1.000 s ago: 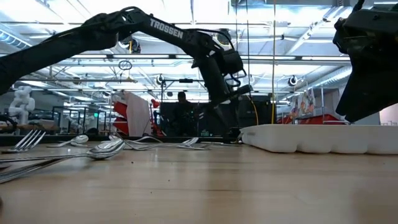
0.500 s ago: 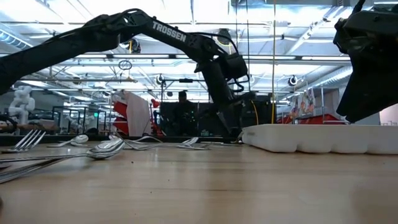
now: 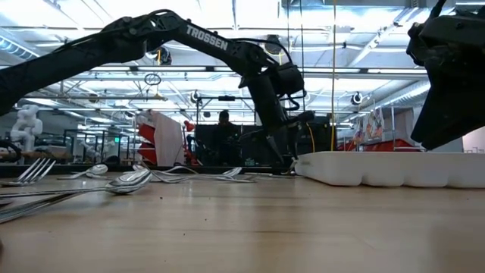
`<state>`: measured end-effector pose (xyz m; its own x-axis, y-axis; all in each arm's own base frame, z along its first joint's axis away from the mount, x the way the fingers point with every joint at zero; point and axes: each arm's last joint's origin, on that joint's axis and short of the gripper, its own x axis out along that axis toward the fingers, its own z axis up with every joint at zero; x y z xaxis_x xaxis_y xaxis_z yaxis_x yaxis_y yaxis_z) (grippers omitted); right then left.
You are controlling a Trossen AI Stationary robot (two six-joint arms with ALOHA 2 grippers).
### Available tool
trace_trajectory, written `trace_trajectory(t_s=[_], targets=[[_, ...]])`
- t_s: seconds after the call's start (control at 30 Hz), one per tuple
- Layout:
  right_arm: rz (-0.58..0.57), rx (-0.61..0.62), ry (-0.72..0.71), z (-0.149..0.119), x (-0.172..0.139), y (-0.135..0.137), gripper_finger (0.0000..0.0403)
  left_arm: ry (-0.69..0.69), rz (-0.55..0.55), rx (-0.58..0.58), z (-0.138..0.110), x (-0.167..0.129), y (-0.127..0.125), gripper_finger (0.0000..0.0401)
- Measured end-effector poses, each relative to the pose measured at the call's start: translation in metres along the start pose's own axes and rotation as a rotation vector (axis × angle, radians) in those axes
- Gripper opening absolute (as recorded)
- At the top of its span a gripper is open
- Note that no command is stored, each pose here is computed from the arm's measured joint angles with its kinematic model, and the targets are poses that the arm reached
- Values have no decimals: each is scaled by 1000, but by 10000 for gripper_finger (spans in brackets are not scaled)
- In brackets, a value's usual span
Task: Sort silverware
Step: Put the spoon into the silverware tray
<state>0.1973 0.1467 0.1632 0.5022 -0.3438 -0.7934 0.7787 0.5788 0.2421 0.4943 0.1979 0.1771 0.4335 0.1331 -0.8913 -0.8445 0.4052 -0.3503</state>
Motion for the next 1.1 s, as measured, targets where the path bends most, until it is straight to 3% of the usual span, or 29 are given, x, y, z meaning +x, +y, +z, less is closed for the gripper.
trace_trajectory(t_s=[0.77,1.1], targets=[[2,-1,0,0,0,0,146,-41,63,-124,-28,10,-20,152],[1,-19,0,0,0,0,146,-86,60,-151,-23,10,-20,149]])
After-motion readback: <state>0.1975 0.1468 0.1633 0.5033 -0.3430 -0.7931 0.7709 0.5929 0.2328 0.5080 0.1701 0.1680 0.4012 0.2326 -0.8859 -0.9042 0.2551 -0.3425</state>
